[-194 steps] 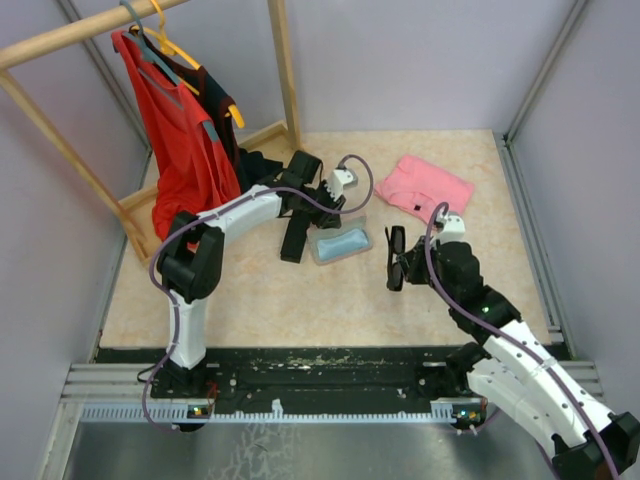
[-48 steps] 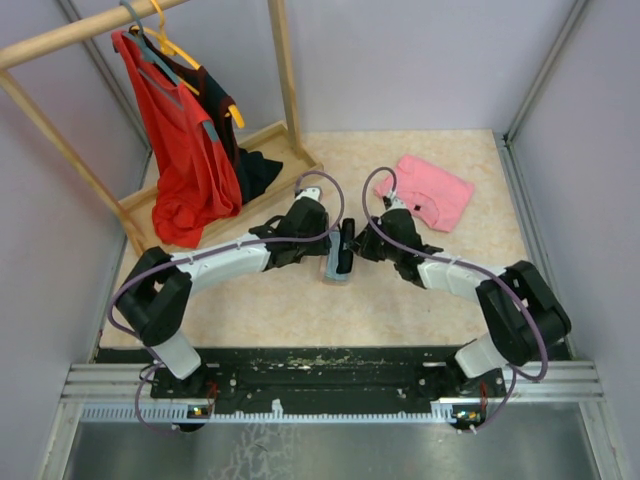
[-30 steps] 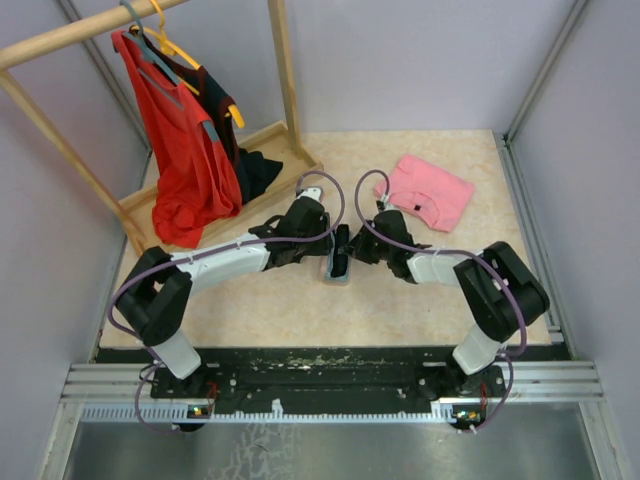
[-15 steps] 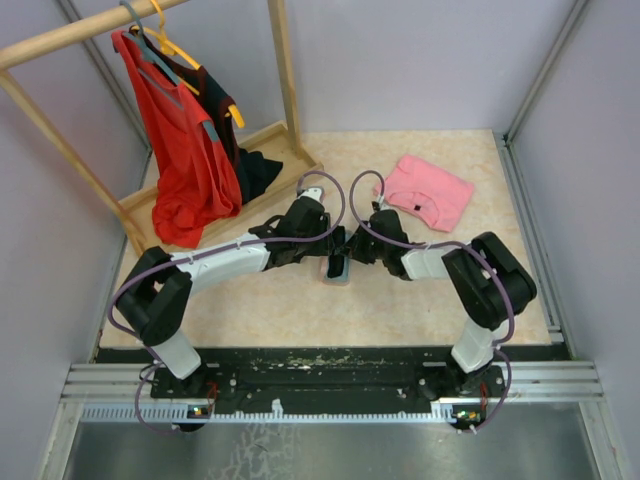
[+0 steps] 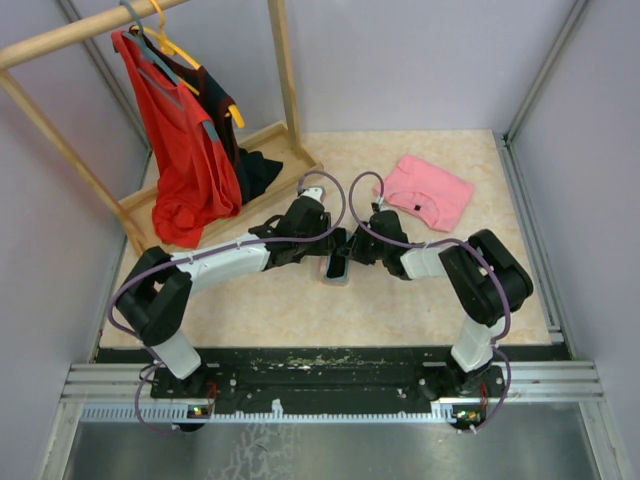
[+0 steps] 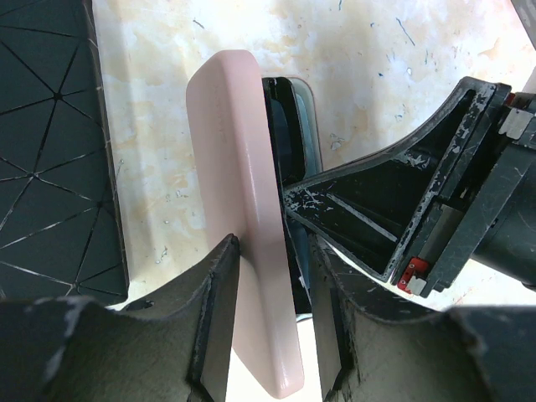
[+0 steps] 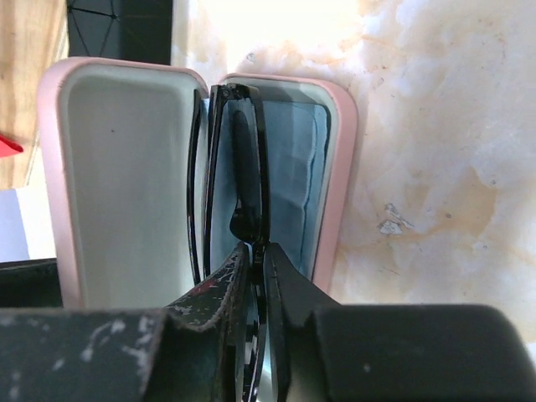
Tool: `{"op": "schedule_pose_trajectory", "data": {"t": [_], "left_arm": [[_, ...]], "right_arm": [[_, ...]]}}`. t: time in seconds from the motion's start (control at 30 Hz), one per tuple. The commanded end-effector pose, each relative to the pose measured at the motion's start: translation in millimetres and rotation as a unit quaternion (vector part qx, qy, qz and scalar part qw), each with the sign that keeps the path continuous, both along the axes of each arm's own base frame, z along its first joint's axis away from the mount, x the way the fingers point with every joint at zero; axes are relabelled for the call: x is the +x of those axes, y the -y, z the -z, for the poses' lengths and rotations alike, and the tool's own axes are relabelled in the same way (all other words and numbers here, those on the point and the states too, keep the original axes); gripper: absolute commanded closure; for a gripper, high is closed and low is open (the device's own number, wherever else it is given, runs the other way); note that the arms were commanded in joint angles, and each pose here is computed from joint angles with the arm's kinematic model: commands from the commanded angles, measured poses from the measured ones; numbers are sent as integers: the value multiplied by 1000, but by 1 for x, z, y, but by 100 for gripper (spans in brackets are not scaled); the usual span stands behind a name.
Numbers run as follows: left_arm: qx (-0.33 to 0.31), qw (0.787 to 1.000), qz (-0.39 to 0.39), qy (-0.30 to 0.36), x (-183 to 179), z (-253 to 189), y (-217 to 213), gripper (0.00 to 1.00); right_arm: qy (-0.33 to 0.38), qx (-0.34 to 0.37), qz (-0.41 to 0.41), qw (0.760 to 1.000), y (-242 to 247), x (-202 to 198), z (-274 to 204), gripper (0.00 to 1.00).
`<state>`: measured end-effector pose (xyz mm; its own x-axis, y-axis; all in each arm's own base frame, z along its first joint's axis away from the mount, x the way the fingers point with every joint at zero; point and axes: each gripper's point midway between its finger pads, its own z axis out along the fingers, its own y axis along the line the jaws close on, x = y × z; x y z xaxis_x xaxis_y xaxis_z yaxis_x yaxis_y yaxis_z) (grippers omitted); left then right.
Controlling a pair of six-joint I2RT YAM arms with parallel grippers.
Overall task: Organize the sunglasses
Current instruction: Place the sunglasses in the sunglasses case.
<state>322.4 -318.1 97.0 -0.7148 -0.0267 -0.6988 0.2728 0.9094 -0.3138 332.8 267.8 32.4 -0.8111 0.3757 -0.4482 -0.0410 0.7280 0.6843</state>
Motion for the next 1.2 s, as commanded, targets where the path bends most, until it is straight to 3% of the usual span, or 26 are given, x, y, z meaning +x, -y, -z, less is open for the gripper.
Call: {"op": "schedule_pose_trajectory", "data": {"t": [0.0, 0.27, 0.5, 0.83, 1.03, 1.17], "left_arm": [[-8, 1000, 6, 4, -1, -1, 1, 55], [-9, 1000, 6, 5, -1, -2, 0, 55], [-10, 1000, 9, 8, -1, -4, 2, 55], [-15, 1000, 20, 10, -2, -8, 5, 55], [-27, 999, 40, 24, -1, -19, 10, 49], [-58, 996, 57, 25, -1, -25, 11, 50]], "right_arm": [[42, -8, 0, 999, -1, 16, -25, 84], [77, -55, 10, 995, 16, 21, -56, 69], [87, -105, 18, 990, 34, 18, -59, 67], [87, -170, 27, 981, 57, 15, -49, 70], [75, -205, 32, 975, 68, 15, -31, 87], [69, -195, 22, 978, 63, 12, -25, 94]]}}
